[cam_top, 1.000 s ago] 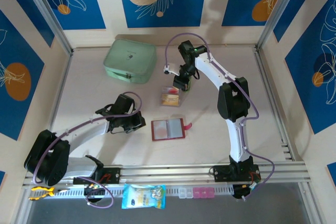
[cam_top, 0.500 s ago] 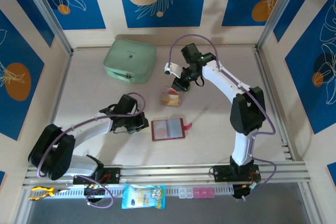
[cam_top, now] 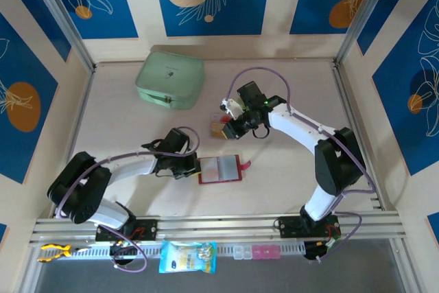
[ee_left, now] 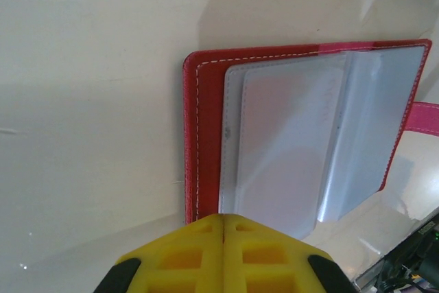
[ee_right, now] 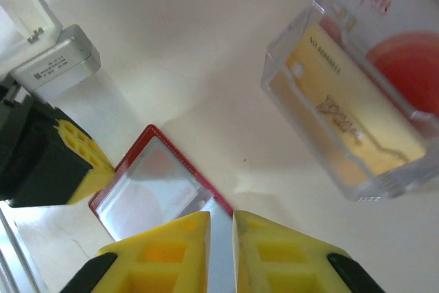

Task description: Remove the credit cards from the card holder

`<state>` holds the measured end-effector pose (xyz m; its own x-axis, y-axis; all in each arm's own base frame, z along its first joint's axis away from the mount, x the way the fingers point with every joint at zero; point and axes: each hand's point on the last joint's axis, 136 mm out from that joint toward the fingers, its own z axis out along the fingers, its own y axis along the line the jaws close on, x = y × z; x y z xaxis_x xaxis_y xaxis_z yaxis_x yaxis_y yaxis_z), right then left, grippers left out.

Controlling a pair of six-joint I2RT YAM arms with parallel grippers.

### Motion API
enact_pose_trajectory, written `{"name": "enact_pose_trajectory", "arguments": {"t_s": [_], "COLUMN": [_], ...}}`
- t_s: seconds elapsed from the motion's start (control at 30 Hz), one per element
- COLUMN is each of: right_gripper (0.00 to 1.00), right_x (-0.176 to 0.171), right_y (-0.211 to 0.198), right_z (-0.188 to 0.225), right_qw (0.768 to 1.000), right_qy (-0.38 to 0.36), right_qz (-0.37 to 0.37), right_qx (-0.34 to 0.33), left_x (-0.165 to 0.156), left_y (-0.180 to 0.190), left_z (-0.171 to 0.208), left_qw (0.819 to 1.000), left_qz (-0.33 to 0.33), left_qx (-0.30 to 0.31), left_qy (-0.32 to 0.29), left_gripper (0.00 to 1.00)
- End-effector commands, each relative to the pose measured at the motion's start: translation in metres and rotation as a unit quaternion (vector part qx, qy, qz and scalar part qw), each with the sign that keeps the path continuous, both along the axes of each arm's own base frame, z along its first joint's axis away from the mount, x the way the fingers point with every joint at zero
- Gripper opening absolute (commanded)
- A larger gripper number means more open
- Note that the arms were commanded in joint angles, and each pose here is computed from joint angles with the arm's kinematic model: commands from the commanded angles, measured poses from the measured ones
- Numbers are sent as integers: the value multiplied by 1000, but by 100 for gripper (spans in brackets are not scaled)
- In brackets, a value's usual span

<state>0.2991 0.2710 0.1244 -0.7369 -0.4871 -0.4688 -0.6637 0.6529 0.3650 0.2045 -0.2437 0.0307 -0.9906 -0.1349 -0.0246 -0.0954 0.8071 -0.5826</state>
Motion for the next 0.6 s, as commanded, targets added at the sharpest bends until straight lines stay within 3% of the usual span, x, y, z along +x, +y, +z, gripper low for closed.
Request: {"name": "enact_pose_trajectory", "arguments": {"t_s": [0.0,0.13,0.57], "right_gripper": [14,13,9], "right_x": [-1,-15,-69], "right_y": [3,1,27], "right_z": [9,-1,-33], "right_qw": [994,985,950], "right_qy": [36,76,226], "right_qz": [-99,-150,-208], "right_qx": [31,39,56], "left_x": [5,4,1], "left_y": [-10,-6,1], "left_z": [5,0,0], "left_qw": [1000,1000,1000], "left_qz": [-4,-2,-1], "left_qx": [-8,6,21], "left_qy": [-4,0,-3], "left_gripper": [2,2,0]}}
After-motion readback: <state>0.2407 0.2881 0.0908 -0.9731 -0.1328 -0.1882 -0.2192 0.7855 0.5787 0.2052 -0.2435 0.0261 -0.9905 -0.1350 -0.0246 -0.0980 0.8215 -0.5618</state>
